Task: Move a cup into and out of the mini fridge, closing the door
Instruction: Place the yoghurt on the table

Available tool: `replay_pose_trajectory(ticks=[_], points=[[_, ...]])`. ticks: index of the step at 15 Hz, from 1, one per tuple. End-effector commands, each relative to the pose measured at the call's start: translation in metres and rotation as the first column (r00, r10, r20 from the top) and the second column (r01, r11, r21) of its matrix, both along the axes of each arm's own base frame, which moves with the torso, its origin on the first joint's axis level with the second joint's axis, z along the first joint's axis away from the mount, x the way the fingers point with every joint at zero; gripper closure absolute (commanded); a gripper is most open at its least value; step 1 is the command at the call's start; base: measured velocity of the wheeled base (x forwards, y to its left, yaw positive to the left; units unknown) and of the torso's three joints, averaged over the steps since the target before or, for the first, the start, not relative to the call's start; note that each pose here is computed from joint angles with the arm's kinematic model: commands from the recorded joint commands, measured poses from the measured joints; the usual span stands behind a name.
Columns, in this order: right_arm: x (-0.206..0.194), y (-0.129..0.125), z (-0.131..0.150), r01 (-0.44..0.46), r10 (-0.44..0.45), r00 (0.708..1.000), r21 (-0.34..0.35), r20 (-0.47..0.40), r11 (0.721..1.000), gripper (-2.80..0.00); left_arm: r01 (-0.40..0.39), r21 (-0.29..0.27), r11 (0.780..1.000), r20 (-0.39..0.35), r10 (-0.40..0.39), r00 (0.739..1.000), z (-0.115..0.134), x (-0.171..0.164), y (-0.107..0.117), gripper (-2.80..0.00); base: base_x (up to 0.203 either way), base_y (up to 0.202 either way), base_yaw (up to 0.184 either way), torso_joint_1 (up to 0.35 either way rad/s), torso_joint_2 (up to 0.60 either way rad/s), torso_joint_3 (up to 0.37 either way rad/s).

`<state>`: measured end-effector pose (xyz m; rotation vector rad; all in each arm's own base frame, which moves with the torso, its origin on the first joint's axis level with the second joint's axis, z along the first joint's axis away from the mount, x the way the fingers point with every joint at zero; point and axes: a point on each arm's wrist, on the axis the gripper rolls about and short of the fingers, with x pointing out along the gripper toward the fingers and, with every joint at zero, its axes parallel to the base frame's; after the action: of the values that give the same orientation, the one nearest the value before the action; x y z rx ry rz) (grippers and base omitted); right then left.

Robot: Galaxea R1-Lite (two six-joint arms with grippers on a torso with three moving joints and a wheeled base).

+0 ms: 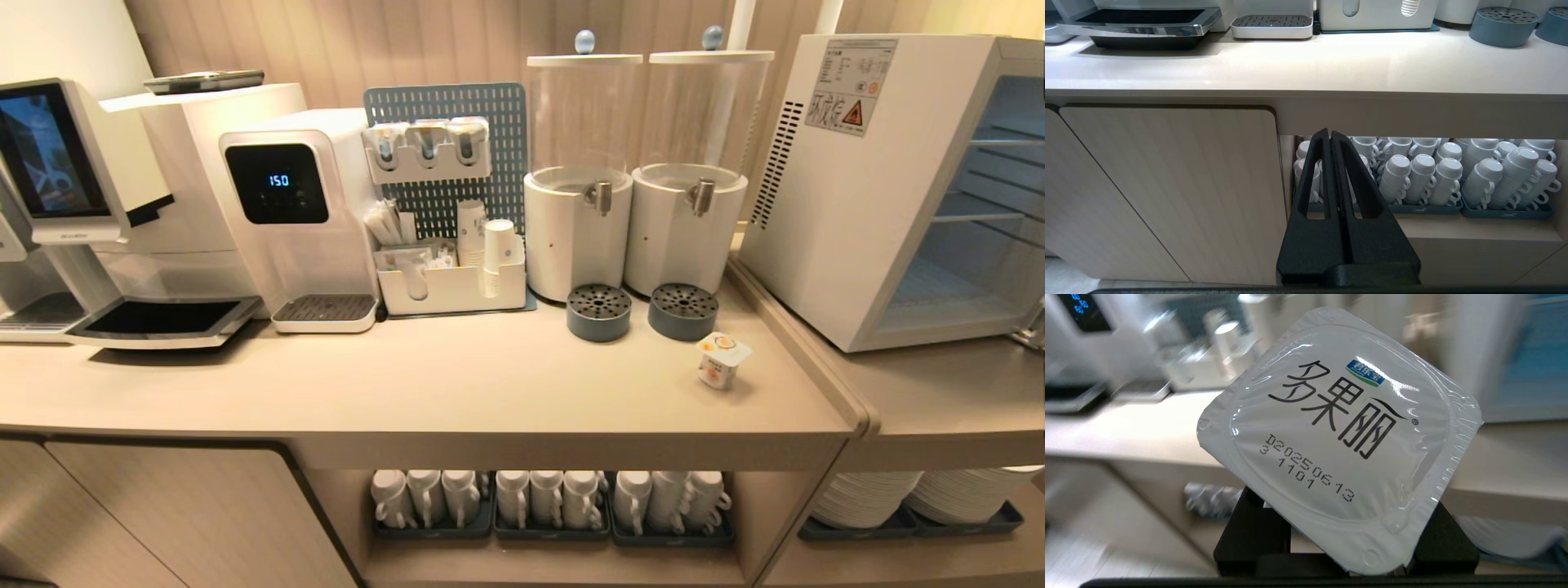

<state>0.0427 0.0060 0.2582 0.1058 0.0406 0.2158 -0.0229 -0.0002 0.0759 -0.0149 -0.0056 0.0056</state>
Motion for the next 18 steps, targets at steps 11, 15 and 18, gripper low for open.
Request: replay_pose_trajectory(ticks=[11, 15, 18], points=[[0.286, 0.001, -0.162, -0.429, 0.395, 0.888, -0.116, -0.235, 0.896, 0.0, 0.0, 0.0, 1.0, -0.001, 0.0, 1.0, 0.0, 0.0, 0.0, 0.0, 0.0, 0.0, 0.0, 0.0, 0.0, 0.0], [0.308, 0.066, -0.188, -0.347, 0.308, 0.933, -0.245, -0.185, 0.905, 0.0, 0.0, 0.001, 1.0, -0.001, 0.0, 1.0, 0.0, 0.0, 0.0, 0.0, 0.0, 0.0, 0.0, 0.0, 0.0, 0.0], [0.305, 0.091, -0.2, -0.377, 0.33, 0.921, -0.257, -0.206, 0.89, 0.0, 0.0, 0.001, 1.0, -0.001, 0.0, 1.0, 0.0, 0.0, 0.0, 0.0, 0.0, 0.0, 0.0, 0.0, 0.0, 0.0]])
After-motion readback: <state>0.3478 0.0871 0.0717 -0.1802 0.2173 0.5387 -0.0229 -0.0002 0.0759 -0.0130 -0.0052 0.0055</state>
